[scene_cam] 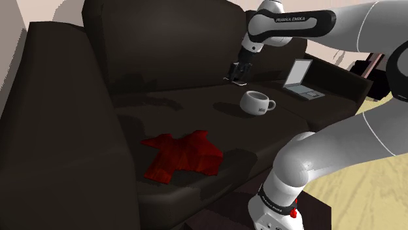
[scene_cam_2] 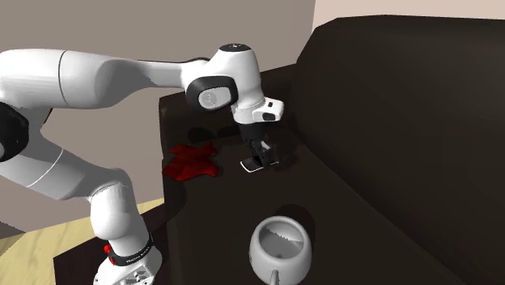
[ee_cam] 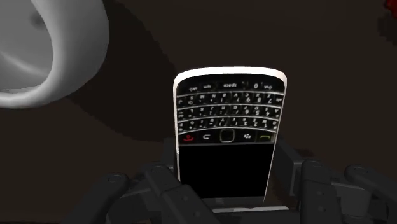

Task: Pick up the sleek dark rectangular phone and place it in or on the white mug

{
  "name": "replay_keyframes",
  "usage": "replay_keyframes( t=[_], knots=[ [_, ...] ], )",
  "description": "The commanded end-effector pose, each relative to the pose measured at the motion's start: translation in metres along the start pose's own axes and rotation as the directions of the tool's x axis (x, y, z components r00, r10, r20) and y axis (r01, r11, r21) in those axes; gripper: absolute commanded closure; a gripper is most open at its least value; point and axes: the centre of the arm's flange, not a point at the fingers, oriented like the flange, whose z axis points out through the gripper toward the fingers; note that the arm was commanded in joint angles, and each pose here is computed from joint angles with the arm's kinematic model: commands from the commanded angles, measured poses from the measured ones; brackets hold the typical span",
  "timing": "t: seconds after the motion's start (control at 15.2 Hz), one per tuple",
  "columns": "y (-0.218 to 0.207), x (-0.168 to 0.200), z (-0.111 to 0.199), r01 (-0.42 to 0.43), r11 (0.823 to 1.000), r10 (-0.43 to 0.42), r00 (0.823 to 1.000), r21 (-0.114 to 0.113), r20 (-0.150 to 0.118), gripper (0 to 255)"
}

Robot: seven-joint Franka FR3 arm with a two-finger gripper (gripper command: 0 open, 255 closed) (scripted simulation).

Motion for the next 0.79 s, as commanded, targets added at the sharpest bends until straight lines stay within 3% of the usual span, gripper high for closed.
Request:
replay_keyframes(
  t=[0.0, 0.73],
  knots=[
    [0.028, -0.011, 0.0, 0.001, 1.0, -0.001, 1.0, 0.0, 0.0, 255],
    [0.166, -0.056, -0.012, 0.001, 1.0, -0.001, 1.0, 0.0, 0.0, 255]
  ],
)
